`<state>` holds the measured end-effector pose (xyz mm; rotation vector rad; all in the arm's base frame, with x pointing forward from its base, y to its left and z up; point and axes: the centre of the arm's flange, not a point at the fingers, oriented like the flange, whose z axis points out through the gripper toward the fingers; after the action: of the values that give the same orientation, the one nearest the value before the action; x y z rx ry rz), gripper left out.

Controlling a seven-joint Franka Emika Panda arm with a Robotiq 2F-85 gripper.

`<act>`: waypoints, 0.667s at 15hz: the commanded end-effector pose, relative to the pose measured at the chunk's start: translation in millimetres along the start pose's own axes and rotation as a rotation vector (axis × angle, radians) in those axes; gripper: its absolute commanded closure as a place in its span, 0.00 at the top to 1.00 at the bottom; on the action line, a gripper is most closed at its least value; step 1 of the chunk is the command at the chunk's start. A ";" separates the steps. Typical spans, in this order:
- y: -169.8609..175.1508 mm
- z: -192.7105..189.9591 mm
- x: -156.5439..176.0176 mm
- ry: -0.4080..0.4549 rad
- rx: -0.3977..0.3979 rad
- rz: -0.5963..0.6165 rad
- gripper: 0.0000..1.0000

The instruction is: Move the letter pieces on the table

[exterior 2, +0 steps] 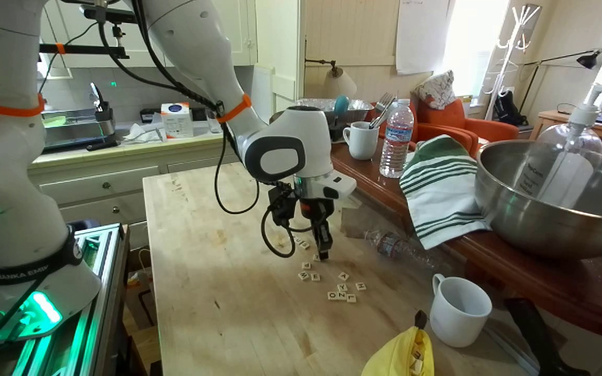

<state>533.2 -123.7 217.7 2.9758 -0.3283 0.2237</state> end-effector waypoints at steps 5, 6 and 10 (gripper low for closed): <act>-0.8 6.0 -5.8 0.000 -0.005 -0.021 0.00; -1.3 5.5 -5.6 -0.004 -0.005 -0.004 0.00; -2.2 6.8 -4.7 -0.007 -0.007 0.079 0.00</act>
<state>533.3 -124.2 217.7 2.9738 -0.3514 0.2277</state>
